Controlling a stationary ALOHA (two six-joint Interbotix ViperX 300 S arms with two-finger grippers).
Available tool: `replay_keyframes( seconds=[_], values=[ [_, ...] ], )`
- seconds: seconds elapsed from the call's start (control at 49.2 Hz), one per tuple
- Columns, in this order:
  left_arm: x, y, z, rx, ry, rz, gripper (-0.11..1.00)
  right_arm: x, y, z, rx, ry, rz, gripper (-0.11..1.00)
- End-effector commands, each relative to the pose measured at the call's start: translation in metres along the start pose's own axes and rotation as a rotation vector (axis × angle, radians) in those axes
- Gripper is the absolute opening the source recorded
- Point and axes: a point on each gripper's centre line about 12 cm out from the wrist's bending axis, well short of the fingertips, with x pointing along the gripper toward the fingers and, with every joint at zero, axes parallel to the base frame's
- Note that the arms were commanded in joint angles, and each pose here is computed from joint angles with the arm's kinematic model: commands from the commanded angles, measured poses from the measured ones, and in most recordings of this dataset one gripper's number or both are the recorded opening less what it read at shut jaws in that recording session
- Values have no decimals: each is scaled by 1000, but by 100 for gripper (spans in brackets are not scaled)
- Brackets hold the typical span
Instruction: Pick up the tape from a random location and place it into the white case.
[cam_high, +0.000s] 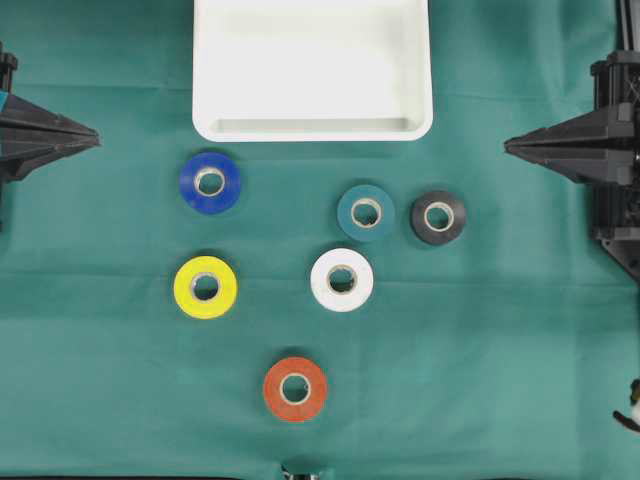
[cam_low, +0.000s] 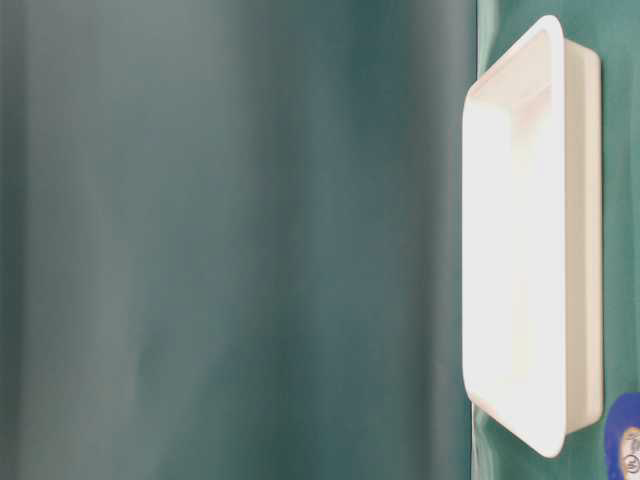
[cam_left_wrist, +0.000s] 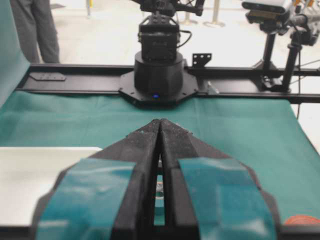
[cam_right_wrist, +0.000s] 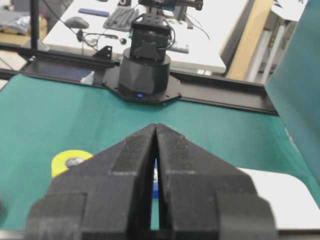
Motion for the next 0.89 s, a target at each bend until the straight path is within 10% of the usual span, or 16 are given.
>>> replay_keyframes(
  seconds=[0.0, 0.529, 0.671, 0.874],
  values=[
    [3, 0, -4, 0, 60, 3, 2, 4, -2, 10, 2, -23, -8, 0],
    [1, 0, -7, 5, 117, 2, 10, 10, -2, 7, 1, 110, -9, 1],
    [1, 0, -6, 2, 112, 2, 37, 10, -2, 6, 1, 112, -9, 7],
    [1, 0, -6, -1, 109, 2, 92, 10, -2, 5, 4, 120, -11, 63]
  ],
)
